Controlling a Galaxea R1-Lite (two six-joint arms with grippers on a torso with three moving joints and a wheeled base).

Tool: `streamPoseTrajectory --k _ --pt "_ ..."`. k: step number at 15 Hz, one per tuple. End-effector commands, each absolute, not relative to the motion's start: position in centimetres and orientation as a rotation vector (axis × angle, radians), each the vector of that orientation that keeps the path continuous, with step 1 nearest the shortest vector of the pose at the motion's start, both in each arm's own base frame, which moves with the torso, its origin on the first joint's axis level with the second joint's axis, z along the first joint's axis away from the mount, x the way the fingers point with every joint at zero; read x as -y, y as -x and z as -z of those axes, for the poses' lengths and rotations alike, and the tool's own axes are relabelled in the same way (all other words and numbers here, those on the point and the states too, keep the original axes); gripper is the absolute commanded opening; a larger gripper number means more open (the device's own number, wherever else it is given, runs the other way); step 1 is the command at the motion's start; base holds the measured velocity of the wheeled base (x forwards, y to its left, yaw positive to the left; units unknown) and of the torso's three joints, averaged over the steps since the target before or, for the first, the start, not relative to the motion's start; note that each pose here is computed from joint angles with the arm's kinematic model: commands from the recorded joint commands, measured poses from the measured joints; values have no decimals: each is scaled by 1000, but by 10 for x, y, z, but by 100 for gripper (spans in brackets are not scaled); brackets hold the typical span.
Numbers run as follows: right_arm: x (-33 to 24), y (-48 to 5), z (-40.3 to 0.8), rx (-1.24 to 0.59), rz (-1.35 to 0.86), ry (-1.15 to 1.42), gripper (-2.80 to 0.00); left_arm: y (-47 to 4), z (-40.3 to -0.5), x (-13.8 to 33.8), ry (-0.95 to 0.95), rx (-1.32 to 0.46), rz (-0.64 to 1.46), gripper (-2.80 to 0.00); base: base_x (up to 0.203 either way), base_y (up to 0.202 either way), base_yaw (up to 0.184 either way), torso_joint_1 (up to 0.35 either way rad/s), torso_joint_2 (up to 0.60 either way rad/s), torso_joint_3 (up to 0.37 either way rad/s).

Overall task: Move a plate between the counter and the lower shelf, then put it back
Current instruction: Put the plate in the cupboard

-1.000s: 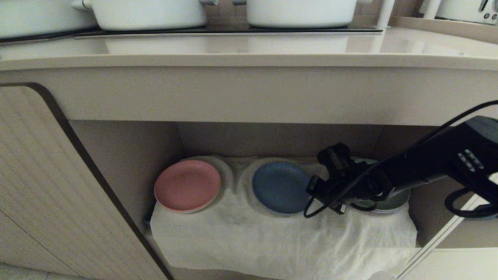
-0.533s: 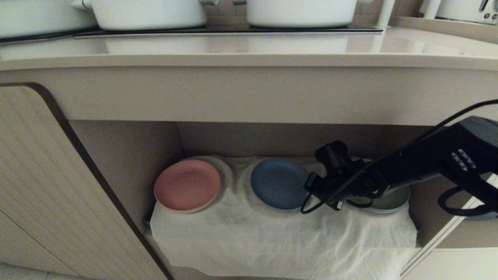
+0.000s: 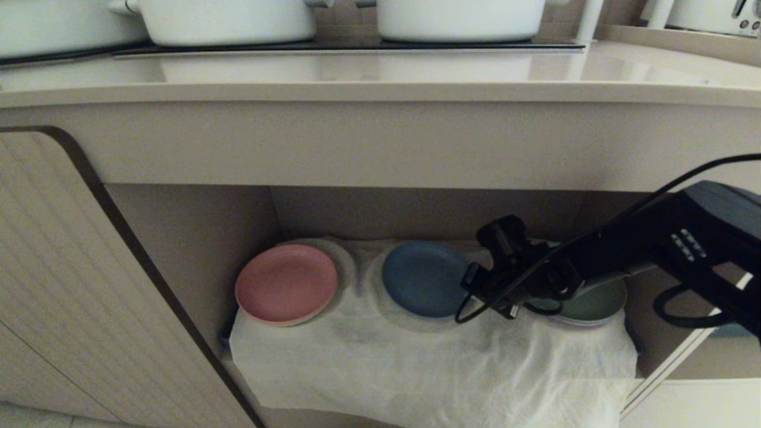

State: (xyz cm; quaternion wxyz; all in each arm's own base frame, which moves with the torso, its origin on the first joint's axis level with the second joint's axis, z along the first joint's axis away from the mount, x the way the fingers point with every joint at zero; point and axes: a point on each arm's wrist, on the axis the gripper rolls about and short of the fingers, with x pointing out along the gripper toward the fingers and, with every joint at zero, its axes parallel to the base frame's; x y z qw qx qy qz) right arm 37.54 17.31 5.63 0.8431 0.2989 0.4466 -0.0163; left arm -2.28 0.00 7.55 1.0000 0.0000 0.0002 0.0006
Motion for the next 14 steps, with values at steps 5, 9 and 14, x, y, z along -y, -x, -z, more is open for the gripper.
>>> streamPoseTrajectory --k 5,9,14 --pt "-172 -375 -52 -969 52 -625 -280 23 -75 0 0 0 -2 -280 0 0 0 0 0 0" --pt "-173 -378 -51 -986 62 -617 -280 23 -75 0 0 0 -2 -280 0 0 0 0 0 0" --pt "-174 -379 -57 -964 51 -625 -280 23 -75 0 0 0 -2 -280 0 0 0 0 0 0"
